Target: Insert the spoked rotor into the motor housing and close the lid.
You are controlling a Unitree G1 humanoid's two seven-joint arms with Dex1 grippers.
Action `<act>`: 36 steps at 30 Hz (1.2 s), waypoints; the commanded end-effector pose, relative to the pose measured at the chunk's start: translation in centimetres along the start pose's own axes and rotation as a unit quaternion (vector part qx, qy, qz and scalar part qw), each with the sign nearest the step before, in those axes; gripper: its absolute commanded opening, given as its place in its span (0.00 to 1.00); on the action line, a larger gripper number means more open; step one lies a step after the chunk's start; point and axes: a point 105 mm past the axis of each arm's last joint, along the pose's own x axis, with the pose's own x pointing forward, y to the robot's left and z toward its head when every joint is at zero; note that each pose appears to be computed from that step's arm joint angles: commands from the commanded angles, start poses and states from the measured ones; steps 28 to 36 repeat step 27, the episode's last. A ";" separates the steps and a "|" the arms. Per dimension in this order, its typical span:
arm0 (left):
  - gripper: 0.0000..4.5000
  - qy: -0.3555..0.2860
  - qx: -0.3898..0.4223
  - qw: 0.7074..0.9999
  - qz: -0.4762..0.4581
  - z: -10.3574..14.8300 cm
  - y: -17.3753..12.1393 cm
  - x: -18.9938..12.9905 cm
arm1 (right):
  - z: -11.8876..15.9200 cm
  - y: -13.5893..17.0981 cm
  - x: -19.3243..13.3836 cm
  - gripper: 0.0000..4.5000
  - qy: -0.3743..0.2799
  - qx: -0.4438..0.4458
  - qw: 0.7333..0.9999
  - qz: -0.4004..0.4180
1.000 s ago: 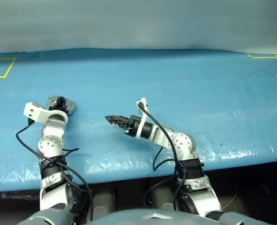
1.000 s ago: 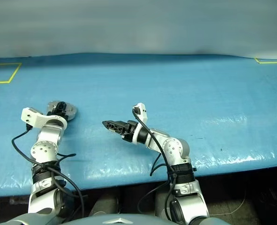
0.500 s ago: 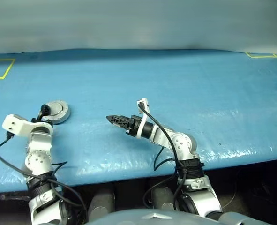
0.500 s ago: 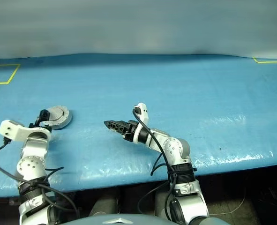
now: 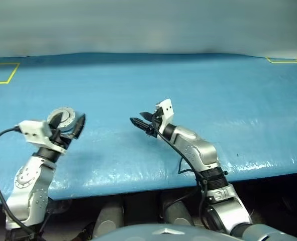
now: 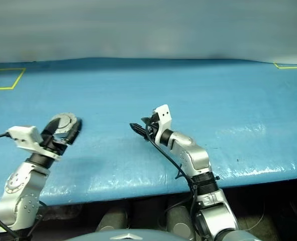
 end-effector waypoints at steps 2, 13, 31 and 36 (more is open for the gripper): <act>0.99 -0.011 0.063 0.994 -0.086 0.0 -2.5 0.5 | 1.3 -1.8 -0.1 0.71 -0.008 -0.065 0.998 0.001; 1.00 0.004 0.090 0.972 -0.217 -1.3 -5.5 1.3 | 1.1 0.2 -2.4 0.96 0.004 -0.085 0.988 0.126; 1.00 -0.014 0.091 0.974 -0.207 -1.4 -4.8 2.4 | 0.7 0.6 -2.5 0.99 -0.008 -0.111 0.989 0.098; 1.00 -0.014 0.091 0.974 -0.207 -1.4 -4.8 2.4 | 0.7 0.6 -2.5 0.99 -0.008 -0.111 0.989 0.098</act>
